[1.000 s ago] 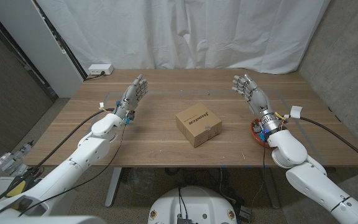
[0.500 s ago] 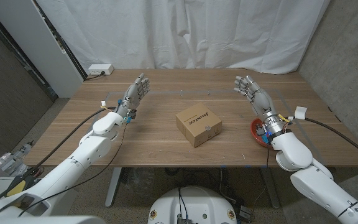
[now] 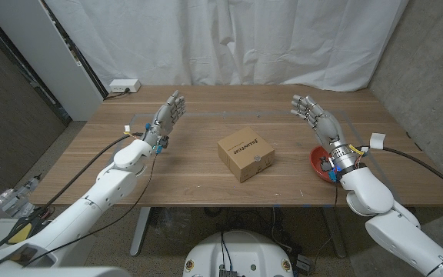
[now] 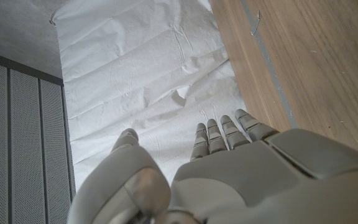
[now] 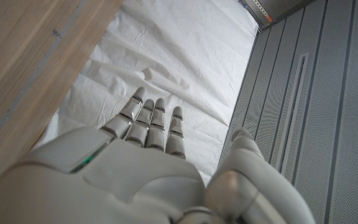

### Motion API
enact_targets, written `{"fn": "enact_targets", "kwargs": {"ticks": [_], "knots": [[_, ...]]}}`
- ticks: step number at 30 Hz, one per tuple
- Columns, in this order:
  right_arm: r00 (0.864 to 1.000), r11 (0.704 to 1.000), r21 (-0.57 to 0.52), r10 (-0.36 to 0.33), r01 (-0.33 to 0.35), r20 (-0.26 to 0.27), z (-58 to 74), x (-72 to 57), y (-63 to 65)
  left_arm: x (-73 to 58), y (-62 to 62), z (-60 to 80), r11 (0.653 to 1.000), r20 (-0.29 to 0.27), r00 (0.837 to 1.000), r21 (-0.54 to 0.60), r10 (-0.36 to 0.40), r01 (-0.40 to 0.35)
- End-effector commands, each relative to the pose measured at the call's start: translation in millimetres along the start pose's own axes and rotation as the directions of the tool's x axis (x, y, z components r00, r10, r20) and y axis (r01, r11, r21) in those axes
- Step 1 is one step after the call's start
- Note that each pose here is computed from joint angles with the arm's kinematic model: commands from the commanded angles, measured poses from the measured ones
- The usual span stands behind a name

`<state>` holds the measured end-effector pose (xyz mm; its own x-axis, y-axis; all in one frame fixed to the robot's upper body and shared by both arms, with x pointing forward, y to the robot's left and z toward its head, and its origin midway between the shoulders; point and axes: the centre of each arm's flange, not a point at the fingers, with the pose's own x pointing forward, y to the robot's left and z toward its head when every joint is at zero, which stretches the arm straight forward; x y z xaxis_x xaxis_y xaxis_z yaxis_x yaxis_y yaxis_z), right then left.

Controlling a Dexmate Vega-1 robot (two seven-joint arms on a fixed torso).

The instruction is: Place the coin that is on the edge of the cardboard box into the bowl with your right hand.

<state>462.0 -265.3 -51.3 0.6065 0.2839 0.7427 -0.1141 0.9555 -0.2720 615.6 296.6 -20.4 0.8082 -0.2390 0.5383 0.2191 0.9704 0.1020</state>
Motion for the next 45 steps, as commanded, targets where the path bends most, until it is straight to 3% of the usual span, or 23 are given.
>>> {"fn": "enact_targets", "kwargs": {"ticks": [1,12,22,29,45], "knots": [[1.0,1.0,0.007,0.003,-0.003,0.011,0.8,-11.6,4.2,-2.5,-0.4,3.2,1.0,-0.011,1.0,0.014,-0.006,0.006],[1.0,0.999,-0.038,0.012,-0.01,0.028,7.1,-19.2,8.6,-9.2,3.8,0.9,1.0,-0.014,1.0,0.012,0.007,-0.007],[0.998,0.999,-0.049,0.016,-0.013,0.056,8.0,-22.4,10.2,-6.3,0.6,2.9,1.0,-0.01,1.0,0.012,0.005,-0.005],[0.996,0.998,-0.061,-0.021,0.026,0.086,6.7,-29.5,10.0,-6.0,0.9,6.3,1.0,-0.009,1.0,0.025,0.012,-0.012],[0.994,0.988,-0.157,0.014,0.003,0.107,11.4,-36.3,8.5,-5.0,-4.0,5.1,1.0,-0.013,1.0,0.024,0.014,-0.014]]}}
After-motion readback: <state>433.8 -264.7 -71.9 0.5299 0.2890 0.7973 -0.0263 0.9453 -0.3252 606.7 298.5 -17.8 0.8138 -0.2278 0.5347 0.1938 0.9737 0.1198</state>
